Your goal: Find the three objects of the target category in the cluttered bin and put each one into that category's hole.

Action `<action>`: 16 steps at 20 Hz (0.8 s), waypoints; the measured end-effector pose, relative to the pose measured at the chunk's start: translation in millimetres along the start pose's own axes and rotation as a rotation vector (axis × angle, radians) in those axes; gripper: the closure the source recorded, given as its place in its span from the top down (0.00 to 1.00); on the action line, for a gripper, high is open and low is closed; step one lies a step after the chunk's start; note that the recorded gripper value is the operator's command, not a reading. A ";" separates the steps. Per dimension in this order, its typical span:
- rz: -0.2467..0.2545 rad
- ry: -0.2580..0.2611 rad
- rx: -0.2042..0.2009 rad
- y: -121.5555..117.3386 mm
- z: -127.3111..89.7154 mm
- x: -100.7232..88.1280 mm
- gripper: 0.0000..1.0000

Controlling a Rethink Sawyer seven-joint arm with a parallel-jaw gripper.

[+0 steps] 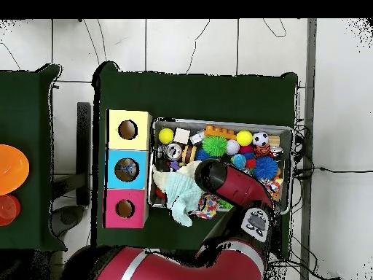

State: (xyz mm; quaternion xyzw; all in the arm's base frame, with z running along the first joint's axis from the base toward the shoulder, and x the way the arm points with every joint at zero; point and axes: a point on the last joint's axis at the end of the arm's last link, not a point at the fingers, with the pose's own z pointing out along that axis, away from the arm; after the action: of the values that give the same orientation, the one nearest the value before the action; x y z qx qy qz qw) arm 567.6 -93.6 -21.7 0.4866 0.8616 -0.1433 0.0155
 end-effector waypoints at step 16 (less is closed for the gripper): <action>-0.024 -0.048 0.000 3.3 1.7 6.0 0.00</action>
State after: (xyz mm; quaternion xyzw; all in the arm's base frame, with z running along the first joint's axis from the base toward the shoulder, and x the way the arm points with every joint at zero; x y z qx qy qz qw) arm 567.0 -87.4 -25.1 0.4727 0.8668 -0.1550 0.0343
